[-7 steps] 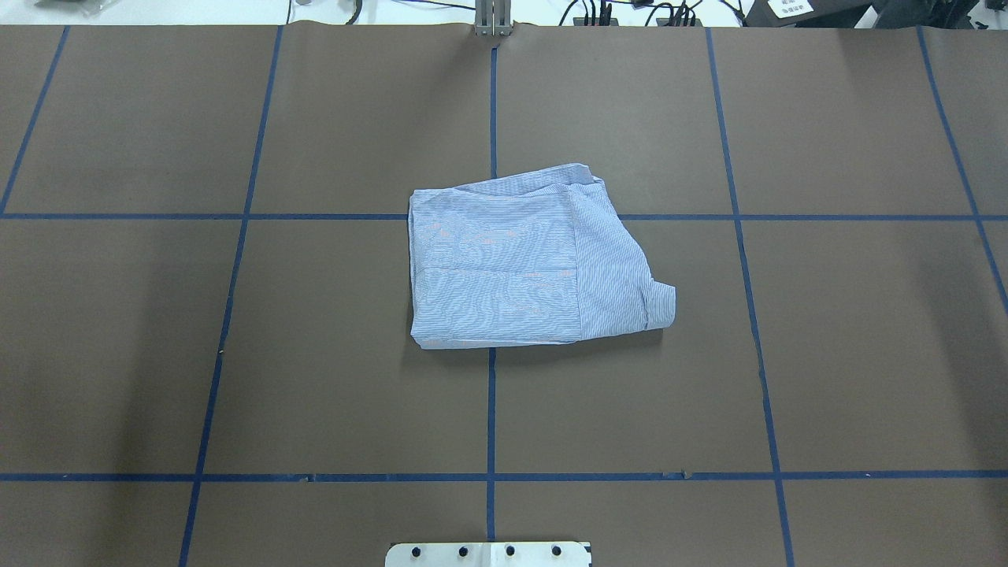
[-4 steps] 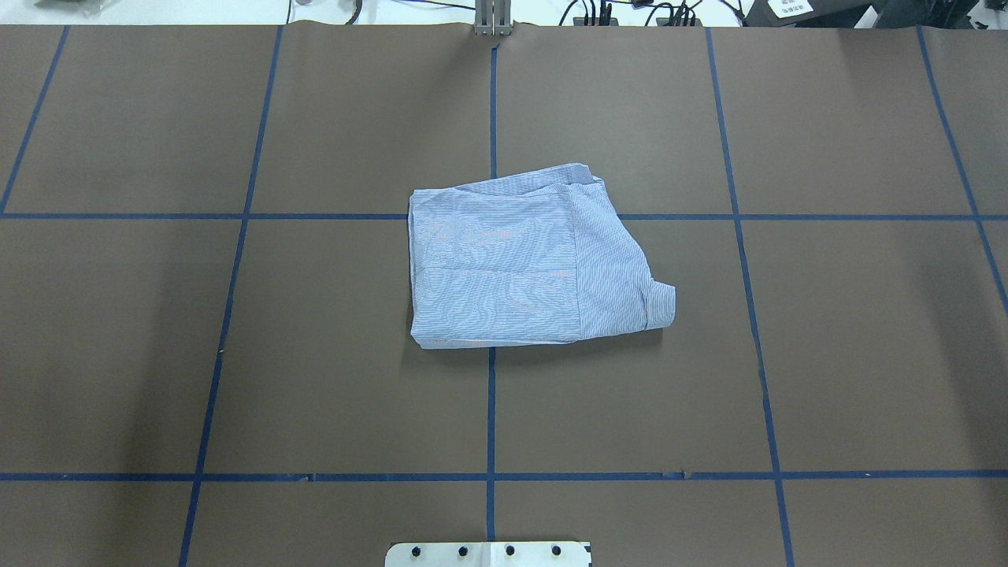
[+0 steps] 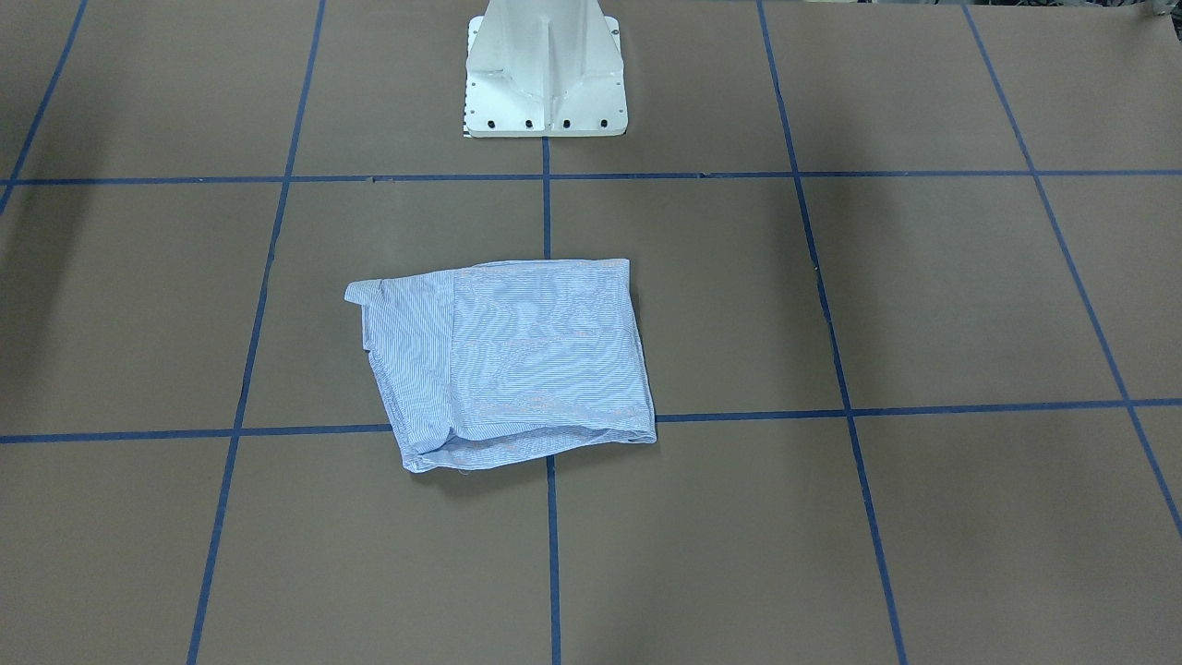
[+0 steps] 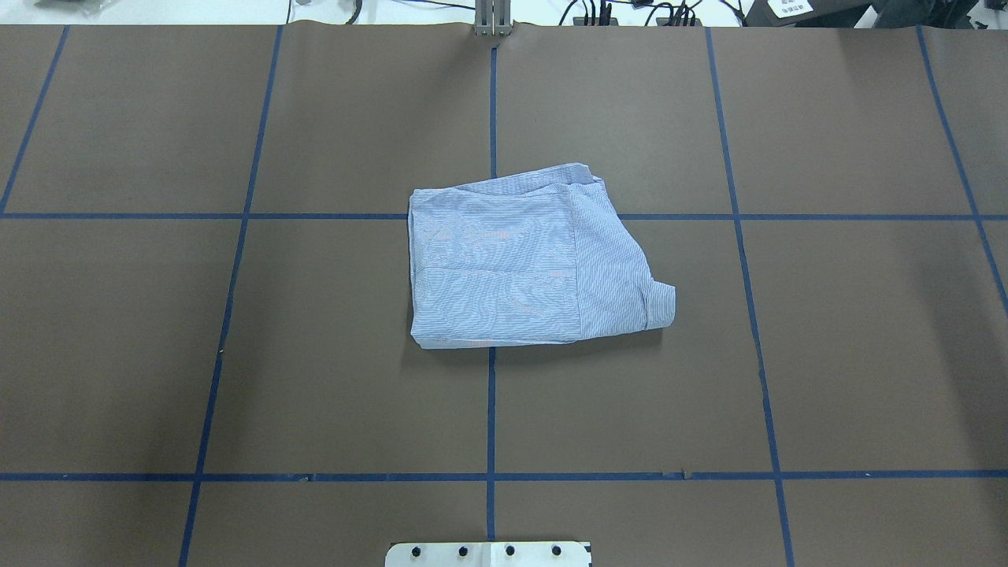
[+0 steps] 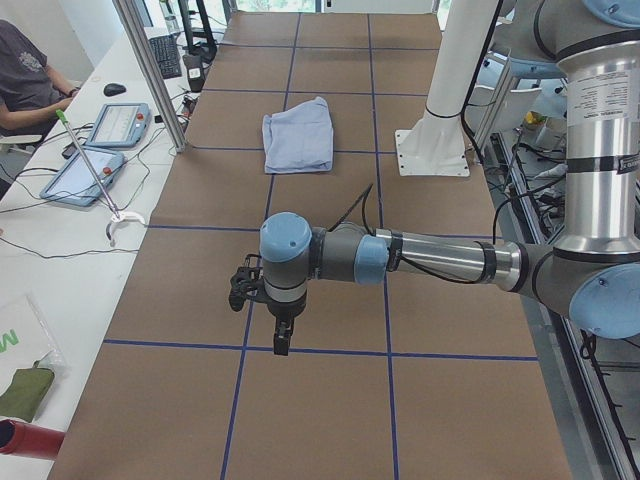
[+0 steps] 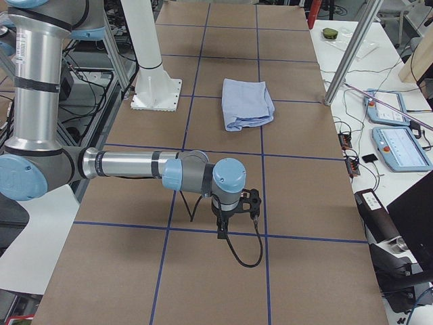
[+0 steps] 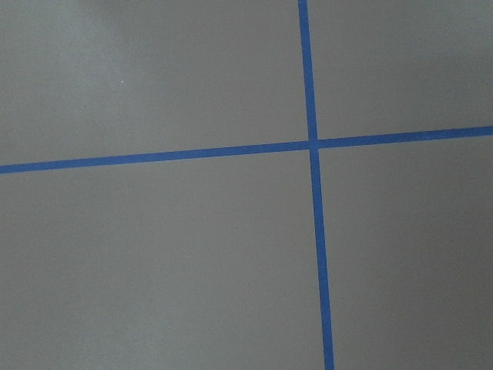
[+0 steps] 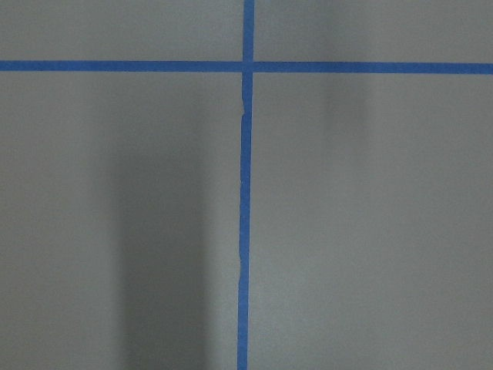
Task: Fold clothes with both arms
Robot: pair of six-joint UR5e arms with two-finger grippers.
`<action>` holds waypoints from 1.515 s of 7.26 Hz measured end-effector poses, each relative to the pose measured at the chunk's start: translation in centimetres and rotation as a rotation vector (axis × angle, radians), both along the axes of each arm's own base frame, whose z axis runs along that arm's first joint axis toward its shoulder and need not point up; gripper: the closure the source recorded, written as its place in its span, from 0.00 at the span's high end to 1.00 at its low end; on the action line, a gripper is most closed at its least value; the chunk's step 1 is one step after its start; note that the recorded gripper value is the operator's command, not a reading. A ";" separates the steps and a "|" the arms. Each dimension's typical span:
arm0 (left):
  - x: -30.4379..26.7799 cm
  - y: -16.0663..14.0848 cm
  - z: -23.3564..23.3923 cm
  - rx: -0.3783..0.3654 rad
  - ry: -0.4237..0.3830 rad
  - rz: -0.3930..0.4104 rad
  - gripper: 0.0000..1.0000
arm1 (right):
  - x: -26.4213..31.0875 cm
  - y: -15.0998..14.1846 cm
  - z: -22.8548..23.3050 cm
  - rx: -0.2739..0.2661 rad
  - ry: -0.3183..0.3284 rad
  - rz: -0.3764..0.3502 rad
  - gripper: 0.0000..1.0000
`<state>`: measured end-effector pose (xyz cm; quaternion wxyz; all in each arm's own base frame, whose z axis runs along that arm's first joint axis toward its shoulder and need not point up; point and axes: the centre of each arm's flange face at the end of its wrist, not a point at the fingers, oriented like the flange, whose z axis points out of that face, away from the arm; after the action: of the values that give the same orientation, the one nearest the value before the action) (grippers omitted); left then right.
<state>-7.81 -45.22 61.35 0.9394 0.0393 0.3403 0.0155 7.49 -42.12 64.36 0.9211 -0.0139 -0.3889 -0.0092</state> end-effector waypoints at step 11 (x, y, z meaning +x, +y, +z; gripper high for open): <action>2.0 -0.1 3.2 -0.038 0.025 0.044 1.00 | -0.1 0.2 0.1 -0.006 -0.014 0.005 1.00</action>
<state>-5.80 -45.37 64.51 0.9350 0.0139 0.3532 0.0293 7.38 -41.96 64.44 0.9183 -0.0158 -0.3954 -0.0059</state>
